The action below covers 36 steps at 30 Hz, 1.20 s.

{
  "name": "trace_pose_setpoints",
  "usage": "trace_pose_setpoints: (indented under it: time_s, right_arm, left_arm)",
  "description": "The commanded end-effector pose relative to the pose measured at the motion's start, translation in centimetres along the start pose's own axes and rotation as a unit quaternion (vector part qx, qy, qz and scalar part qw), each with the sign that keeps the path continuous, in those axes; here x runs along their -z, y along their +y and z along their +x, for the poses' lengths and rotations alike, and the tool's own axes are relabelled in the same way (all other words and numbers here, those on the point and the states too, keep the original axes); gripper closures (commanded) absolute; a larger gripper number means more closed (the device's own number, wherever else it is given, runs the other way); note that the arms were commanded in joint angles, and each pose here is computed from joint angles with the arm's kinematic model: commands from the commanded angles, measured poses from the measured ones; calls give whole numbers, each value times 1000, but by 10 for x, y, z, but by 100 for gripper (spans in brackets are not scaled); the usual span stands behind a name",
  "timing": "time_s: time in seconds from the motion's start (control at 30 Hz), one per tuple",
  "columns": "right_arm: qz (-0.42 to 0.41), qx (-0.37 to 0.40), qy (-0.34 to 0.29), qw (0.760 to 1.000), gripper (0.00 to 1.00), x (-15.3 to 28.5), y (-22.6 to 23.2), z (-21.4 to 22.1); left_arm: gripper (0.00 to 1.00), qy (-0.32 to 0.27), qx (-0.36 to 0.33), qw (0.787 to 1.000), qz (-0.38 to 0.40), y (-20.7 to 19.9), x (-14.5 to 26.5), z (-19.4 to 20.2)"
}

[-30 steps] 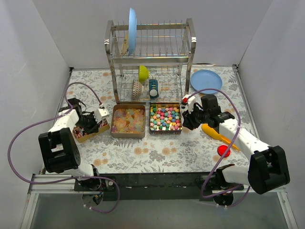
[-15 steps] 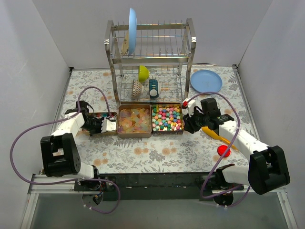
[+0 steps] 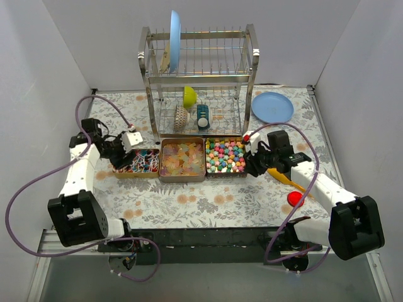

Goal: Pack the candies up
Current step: Adjust the storage box at the center of the board.

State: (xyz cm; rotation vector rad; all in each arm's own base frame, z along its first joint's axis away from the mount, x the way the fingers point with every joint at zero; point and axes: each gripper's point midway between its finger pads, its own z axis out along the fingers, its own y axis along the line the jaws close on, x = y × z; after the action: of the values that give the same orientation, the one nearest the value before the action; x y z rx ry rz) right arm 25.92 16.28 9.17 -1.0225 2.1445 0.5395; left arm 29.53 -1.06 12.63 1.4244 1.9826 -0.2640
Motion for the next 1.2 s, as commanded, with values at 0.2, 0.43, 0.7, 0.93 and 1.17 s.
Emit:
trace_pose_setpoints:
  time_s: [0.2, 0.43, 0.7, 0.93, 1.17]
  right_arm:
    - [-2, 6, -22, 1000, 53, 2, -3, -13]
    - [-21, -2, -14, 1000, 53, -3, 0, -14]
    - [-31, -9, 0, 999, 53, -9, -5, -23]
    - [-38, -10, 21, 999, 53, -18, -10, -20]
    - [-56, -16, 40, 998, 53, -34, -14, -15]
  left_arm:
    - [48, 82, 227, 970, -25, 11, 100, 37]
    - [48, 181, 174, 964, -82, 18, 146, 70]
    - [50, 160, 270, 941, -124, 15, 156, 65]
    - [50, 195, 378, 887, -178, 2, 174, 70]
    - [49, 277, 329, 892, -142, -40, 174, 98]
